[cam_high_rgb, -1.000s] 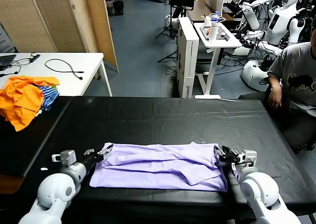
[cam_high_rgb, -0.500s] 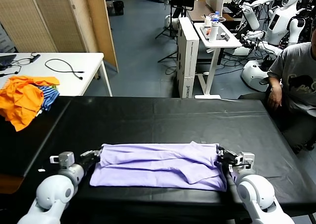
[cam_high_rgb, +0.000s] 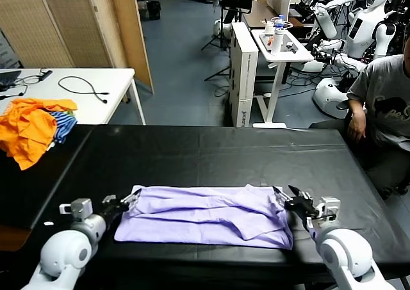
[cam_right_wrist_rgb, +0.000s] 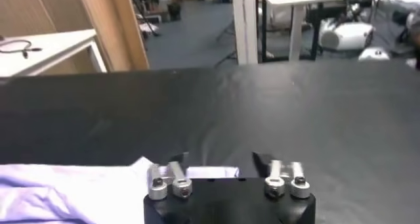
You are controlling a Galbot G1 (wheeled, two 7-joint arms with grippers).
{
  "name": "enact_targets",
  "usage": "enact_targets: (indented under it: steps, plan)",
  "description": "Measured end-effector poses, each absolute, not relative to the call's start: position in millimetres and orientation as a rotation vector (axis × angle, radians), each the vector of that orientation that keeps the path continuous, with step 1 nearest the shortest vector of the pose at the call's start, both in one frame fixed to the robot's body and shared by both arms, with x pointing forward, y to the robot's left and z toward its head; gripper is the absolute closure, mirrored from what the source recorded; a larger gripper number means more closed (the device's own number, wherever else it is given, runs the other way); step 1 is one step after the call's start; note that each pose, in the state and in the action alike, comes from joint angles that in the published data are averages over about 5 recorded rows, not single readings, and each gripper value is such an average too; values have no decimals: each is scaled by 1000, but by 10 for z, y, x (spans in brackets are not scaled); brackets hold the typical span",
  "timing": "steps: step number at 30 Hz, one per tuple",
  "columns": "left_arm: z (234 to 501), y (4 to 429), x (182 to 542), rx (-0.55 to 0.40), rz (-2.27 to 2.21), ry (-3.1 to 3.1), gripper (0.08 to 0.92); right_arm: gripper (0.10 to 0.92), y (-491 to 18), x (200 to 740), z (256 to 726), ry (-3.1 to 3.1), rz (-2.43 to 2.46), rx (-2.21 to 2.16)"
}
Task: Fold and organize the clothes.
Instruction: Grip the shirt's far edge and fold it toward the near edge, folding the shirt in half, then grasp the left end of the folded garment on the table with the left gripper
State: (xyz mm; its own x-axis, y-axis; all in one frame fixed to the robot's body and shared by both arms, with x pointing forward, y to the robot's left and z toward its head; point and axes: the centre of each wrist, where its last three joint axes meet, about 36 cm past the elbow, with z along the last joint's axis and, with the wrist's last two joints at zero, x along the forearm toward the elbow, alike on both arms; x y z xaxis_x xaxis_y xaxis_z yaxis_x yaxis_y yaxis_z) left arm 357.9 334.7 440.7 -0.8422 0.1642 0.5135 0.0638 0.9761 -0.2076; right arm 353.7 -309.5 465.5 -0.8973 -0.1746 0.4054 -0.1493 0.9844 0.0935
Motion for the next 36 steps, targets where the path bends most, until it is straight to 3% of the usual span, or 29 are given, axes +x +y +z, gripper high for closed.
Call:
enact_targets:
  steps: [5,12,31,34,36]
  plan:
    - [4513,3364,3378,-148,317,-2552,93,115,-3079,3419,4718,-2716,-78,268]
    - [4465,3343,3177,-122,339,-2531,93,115,-3009,3348,4749,-2719,-93,290]
    - [4238,3232,3157,-145,360,-2499,92,115,-2923,3263,4779,-2723,-106,304]
    - [4221,3233,3155,-146,365,-2497,131,115,-2912,3259,4767,-2725,-103,300]
    - [4215,3229,3150,-147,368,-2496,224,115,-2902,3259,4758,-2725,-103,298]
